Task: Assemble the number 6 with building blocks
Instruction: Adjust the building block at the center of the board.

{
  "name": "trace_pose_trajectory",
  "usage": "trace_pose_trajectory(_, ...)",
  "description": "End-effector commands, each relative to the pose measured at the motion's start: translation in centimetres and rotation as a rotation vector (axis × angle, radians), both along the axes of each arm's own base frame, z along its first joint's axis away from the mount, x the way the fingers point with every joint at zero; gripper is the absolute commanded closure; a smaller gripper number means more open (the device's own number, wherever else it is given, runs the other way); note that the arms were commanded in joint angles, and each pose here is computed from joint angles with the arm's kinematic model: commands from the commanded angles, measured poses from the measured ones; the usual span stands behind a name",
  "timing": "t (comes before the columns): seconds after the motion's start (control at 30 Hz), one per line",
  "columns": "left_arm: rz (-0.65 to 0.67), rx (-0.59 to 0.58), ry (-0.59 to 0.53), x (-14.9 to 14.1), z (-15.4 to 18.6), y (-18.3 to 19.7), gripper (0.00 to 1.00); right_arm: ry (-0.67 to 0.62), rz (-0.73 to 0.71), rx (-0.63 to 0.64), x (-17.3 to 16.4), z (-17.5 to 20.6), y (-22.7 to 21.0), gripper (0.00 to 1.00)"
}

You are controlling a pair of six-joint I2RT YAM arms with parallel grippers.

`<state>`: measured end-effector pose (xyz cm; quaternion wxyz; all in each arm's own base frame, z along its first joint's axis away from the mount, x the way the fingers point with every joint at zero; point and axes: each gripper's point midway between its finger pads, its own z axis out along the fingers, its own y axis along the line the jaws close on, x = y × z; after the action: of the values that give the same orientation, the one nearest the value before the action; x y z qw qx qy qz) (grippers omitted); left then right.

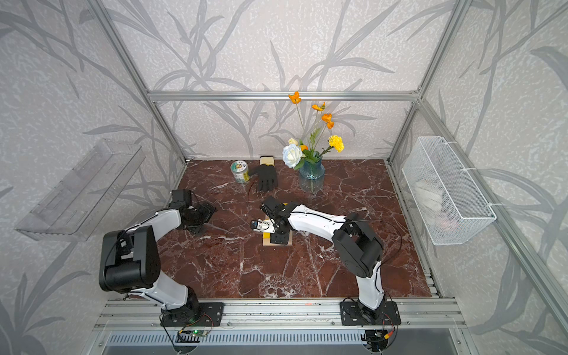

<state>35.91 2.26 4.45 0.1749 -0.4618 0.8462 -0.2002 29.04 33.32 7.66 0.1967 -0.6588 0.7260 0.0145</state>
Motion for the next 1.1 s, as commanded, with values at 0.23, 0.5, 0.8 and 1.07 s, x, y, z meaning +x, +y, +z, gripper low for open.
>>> trace_pose_trajectory(0.23,-0.038,0.041,-0.057,1.2,1.7,-0.7,0.06,-0.171,-0.373,0.242,6.6,10.0,-4.9,0.22)
trace_pose_trajectory(0.5,-0.066,0.061,-0.059,2.1,1.9,-1.5,0.06,-0.097,-0.522,0.134,6.1,6.6,-10.3,1.00)
trace_pose_trajectory(0.8,-0.080,0.077,-0.030,1.3,1.1,-1.9,0.06,0.119,-0.550,0.132,1.9,0.4,-10.3,1.00)
trace_pose_trajectory(1.07,-0.083,0.081,-0.021,1.1,0.9,-2.0,0.06,0.203,-0.480,0.086,-0.2,-2.4,-9.2,1.00)
